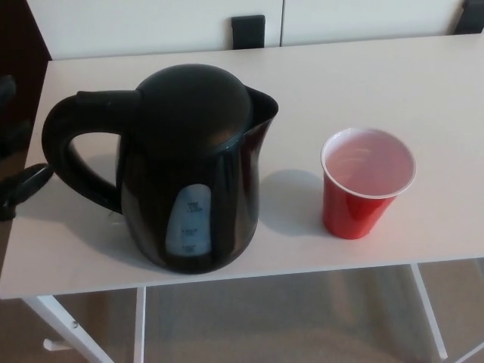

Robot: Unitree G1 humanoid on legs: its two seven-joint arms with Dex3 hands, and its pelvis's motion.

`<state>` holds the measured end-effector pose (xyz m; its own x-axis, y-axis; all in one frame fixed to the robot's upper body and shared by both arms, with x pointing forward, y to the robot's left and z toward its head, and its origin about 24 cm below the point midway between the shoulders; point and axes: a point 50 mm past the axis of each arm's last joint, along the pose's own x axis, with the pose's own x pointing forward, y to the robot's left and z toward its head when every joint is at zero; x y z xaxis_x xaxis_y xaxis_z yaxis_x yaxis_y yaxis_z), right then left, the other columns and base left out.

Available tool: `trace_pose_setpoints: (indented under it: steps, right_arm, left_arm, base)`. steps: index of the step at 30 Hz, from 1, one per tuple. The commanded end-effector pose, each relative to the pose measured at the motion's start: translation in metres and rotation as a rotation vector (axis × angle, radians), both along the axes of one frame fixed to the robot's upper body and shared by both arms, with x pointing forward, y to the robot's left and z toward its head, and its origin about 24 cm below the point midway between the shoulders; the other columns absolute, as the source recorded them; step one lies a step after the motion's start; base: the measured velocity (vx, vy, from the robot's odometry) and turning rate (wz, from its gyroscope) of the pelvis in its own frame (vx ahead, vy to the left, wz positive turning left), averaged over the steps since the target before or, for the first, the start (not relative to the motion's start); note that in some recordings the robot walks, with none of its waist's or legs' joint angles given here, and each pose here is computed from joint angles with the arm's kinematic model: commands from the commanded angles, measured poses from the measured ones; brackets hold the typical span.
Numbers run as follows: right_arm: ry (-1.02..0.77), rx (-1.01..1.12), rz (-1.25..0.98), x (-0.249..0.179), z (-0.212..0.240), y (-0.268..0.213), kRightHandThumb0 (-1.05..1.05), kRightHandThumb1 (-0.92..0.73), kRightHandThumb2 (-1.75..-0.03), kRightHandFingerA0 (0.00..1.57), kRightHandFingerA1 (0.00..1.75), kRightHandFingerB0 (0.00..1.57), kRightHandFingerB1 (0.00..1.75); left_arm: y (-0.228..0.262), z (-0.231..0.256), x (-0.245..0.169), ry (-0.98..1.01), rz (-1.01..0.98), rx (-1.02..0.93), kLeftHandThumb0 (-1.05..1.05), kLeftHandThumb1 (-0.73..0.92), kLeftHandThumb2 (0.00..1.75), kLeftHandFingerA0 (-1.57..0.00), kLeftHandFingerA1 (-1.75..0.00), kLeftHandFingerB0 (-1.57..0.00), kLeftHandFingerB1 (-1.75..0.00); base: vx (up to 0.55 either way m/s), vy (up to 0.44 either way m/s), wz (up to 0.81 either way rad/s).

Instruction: The robot walk towards a table in front and uses its left hand to pick up the pot from the base and pour water to the cup on the right hand side

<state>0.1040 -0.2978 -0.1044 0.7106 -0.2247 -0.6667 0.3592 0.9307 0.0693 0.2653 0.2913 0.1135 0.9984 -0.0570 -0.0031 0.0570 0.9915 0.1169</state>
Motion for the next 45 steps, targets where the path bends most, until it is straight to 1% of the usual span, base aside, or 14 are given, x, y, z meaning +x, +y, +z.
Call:
trace_pose_setpoints:
  steps: [1, 2, 4, 5, 11, 20, 21, 26, 30, 31, 35, 39, 42, 45]
  right_arm:
    - [-0.006, -0.016, 0.002, 0.001, 0.004, -0.005, -0.09, -0.39, -0.87, 0.56, 0.67, 0.19, 0.5]
    - [-0.007, -0.015, 0.004, 0.001, 0.004, -0.004, -0.13, -0.56, -0.56, 0.62, 0.48, 0.31, 0.34]
    - [-0.006, -0.017, 0.008, 0.001, 0.004, -0.004, -0.13, -0.56, -0.56, 0.62, 0.48, 0.31, 0.34]
    - [-0.003, -0.02, 0.01, 0.001, 0.004, -0.004, -0.13, -0.56, -0.56, 0.62, 0.48, 0.32, 0.34]
    - [-0.01, -0.019, 0.021, 0.003, 0.004, -0.004, -0.13, -0.57, -0.57, 0.6, 0.49, 0.29, 0.35]
    - [-0.011, -0.025, 0.016, 0.006, 0.004, -0.003, -0.11, -0.58, -0.56, 0.64, 0.49, 0.33, 0.35]
    - [-0.011, -0.022, 0.017, 0.006, 0.004, -0.002, -0.12, -0.58, -0.56, 0.64, 0.49, 0.33, 0.34]
    - [-0.016, -0.019, 0.014, 0.009, 0.005, -0.002, -0.15, -0.57, -0.58, 0.65, 0.51, 0.31, 0.35]
    - [-0.019, -0.026, 0.025, 0.011, 0.006, -0.003, -0.15, -0.58, -0.58, 0.63, 0.49, 0.3, 0.35]
    - [-0.018, -0.03, 0.024, 0.012, 0.006, -0.002, -0.16, -0.57, -0.57, 0.65, 0.49, 0.31, 0.35]
    - [-0.019, -0.034, 0.026, 0.014, 0.007, -0.002, -0.16, -0.57, -0.56, 0.67, 0.5, 0.33, 0.35]
    - [-0.02, -0.043, 0.03, 0.016, 0.008, -0.002, -0.18, -0.56, -0.56, 0.65, 0.49, 0.34, 0.35]
    - [-0.021, -0.039, 0.032, 0.016, 0.008, -0.002, -0.12, -0.56, -0.56, 0.64, 0.49, 0.33, 0.35]
    - [-0.027, -0.036, 0.038, 0.018, 0.009, -0.002, -0.15, -0.57, -0.58, 0.64, 0.49, 0.31, 0.35]
  left_arm:
    - [-0.003, -0.006, 0.008, 0.023, 0.046, 0.041, -0.23, 0.46, 0.56, -0.15, -0.35, -0.13, -0.29]
    - [-0.005, -0.008, 0.009, 0.028, 0.045, 0.042, -0.15, 0.42, 0.89, -0.03, -0.49, -0.01, -0.47]
    - [-0.007, -0.009, 0.01, 0.031, 0.044, 0.043, -0.15, 0.42, 0.89, -0.03, -0.49, -0.01, -0.47]
    - [-0.007, -0.01, 0.011, 0.03, 0.044, 0.047, -0.28, 0.45, 0.57, -0.16, -0.35, -0.13, -0.3]
    - [-0.014, -0.014, 0.011, 0.032, 0.026, 0.042, -0.28, 0.46, 0.57, -0.15, -0.35, -0.12, -0.3]
    - [-0.028, -0.017, 0.014, 0.031, -0.01, 0.07, -0.32, 0.44, 0.59, -0.18, -0.35, -0.14, -0.31]
    - [-0.03, -0.018, 0.014, 0.032, -0.01, 0.069, -0.18, 0.38, 0.88, -0.07, -0.5, -0.06, -0.49]
    - [-0.037, -0.019, 0.018, 0.033, -0.012, 0.027, -0.18, 0.36, 0.88, -0.09, -0.51, -0.08, -0.5]
    - [-0.043, -0.019, 0.023, 0.024, -0.01, 0.024, -0.18, 0.38, 0.89, -0.09, -0.51, -0.08, -0.5]
    - [-0.044, -0.018, 0.024, 0.023, -0.005, 0.026, -0.33, 0.44, 0.6, -0.21, -0.36, -0.17, -0.32]
    - [-0.046, -0.016, 0.028, 0.018, 0.013, 0.032, -0.35, 0.44, 0.61, -0.23, -0.37, -0.18, -0.33]
    - [-0.047, -0.016, 0.03, 0.011, 0.028, 0.044, -0.35, 0.45, 0.61, -0.25, -0.37, -0.19, -0.34]
    - [-0.047, -0.018, 0.031, 0.012, 0.04, 0.029, -0.33, 0.45, 0.61, -0.26, -0.38, -0.21, -0.34]
    - [-0.047, -0.018, 0.034, 0.002, 0.047, 0.026, -0.33, 0.47, 0.61, -0.26, -0.38, -0.2, -0.34]
  base:
    - [0.0, 0.0, 0.0]
    - [0.0, 0.0, 0.0]
    - [0.0, 0.0, 0.0]
    - [0.0, 0.0, 0.0]
    - [0.0, 0.0, 0.0]
    - [0.0, 0.0, 0.0]
    - [0.0, 0.0, 0.0]
    - [0.0, 0.0, 0.0]
    - [0.0, 0.0, 0.0]
    - [0.0, 0.0, 0.0]
    - [0.0, 0.0, 0.0]
    - [0.0, 0.0, 0.0]
    - [0.0, 0.0, 0.0]
    - [0.0, 0.0, 0.0]
